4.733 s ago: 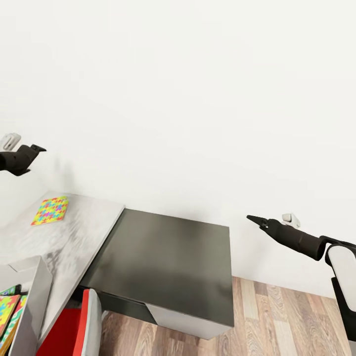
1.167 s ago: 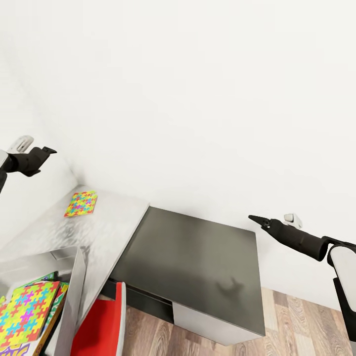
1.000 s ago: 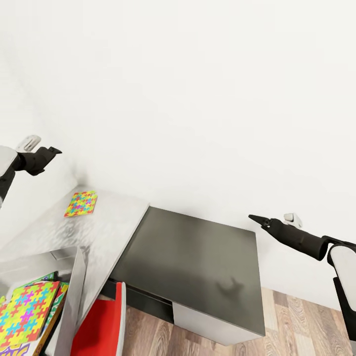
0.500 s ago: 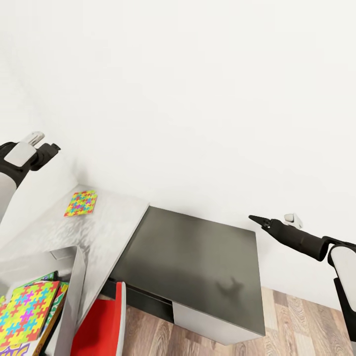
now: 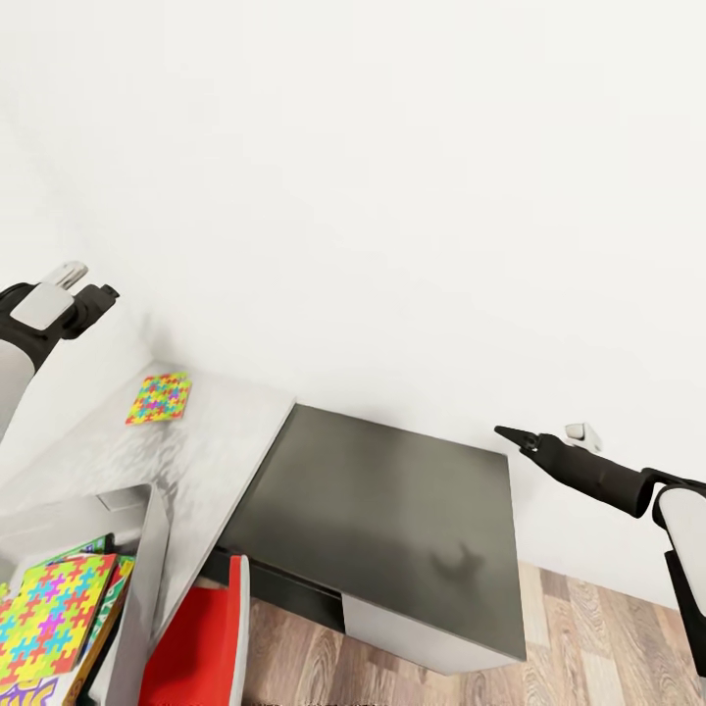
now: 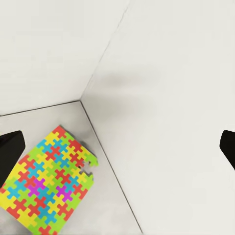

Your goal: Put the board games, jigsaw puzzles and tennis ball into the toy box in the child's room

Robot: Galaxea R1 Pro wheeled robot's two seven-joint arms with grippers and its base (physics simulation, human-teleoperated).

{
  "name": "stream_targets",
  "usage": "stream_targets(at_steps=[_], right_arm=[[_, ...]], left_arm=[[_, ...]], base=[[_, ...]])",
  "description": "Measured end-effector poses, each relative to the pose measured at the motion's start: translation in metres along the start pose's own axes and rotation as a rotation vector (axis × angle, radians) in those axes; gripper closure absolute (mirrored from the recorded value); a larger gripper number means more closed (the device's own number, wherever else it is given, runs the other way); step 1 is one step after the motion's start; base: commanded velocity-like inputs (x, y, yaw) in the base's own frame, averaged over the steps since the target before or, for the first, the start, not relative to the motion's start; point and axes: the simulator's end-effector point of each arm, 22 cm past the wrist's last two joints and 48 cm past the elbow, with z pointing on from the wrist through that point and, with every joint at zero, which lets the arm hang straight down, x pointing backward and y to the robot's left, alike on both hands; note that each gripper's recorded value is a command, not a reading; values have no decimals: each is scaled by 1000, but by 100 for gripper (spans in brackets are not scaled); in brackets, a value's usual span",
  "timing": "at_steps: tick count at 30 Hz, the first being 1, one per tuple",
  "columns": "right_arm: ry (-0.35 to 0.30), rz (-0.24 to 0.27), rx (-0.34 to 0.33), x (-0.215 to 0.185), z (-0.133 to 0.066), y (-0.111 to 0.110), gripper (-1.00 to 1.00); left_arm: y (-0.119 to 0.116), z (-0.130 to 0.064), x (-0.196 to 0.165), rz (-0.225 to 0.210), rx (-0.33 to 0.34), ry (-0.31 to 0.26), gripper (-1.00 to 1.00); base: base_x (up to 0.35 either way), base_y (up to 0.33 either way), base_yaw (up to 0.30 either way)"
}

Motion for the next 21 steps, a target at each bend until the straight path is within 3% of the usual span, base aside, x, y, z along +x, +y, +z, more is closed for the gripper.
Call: stream_targets(at_steps=[21], right_arm=[[19,13,12,6,9,-12,-100]], left_arm=[[13,18,20,14,-25,31,-100]], base=[[0,0,0]])
